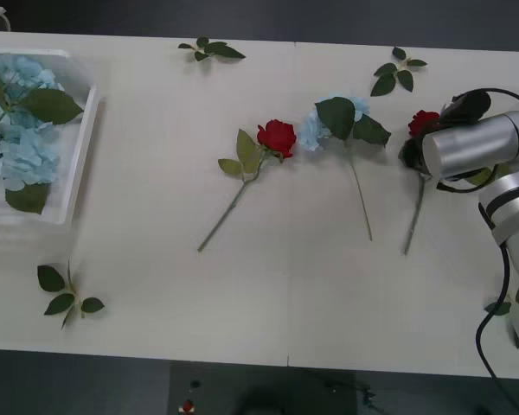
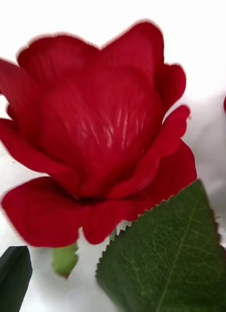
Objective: Put the red flowers into the right box and the blue flowers into the left box
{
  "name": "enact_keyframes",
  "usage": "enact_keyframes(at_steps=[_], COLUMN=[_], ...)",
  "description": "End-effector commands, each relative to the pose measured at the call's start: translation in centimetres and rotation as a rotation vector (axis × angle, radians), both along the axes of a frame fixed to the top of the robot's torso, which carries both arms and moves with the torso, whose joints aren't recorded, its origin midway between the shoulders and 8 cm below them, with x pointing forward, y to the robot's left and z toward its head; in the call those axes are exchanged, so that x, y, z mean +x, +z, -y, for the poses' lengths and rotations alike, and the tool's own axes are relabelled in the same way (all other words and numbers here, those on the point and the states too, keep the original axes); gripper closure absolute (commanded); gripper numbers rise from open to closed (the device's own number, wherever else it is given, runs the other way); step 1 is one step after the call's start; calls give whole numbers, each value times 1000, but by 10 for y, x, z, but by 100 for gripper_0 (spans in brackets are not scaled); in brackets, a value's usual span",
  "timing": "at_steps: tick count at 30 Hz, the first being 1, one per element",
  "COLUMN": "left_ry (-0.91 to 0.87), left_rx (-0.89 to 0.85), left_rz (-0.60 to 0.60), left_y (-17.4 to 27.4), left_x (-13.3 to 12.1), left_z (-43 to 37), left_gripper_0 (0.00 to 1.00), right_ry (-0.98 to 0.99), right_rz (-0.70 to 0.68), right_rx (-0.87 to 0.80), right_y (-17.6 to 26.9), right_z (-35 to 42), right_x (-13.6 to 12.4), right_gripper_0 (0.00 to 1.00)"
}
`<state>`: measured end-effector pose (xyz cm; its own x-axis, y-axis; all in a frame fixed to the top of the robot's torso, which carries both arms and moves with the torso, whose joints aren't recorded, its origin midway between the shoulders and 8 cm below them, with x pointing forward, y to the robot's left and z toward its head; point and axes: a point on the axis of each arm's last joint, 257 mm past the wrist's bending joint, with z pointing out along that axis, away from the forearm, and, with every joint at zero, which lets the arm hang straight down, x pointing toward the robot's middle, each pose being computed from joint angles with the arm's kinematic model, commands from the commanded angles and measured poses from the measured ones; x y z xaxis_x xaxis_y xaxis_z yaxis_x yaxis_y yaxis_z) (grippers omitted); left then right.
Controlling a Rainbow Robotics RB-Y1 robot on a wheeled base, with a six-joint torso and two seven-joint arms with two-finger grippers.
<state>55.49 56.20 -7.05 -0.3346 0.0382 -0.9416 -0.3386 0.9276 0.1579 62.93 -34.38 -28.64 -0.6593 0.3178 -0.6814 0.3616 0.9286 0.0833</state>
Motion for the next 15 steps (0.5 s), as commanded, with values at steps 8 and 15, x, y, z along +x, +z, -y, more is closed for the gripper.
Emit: enact_keyframes(at_steps=[8,15], left_ry=[-156,-427], left_rx=[87,101], left_rz=[21,-80], left_y=[31,28], left_x=[7,16], left_z=[30,133], left_gripper_0=[0,0], right_ry=[25,32], right_rz=[10,5], right_rx=[-36,-36], right_y=[2,0], right_z=[0,-3], right_x=[6,5], right_gripper_0=[35,100])
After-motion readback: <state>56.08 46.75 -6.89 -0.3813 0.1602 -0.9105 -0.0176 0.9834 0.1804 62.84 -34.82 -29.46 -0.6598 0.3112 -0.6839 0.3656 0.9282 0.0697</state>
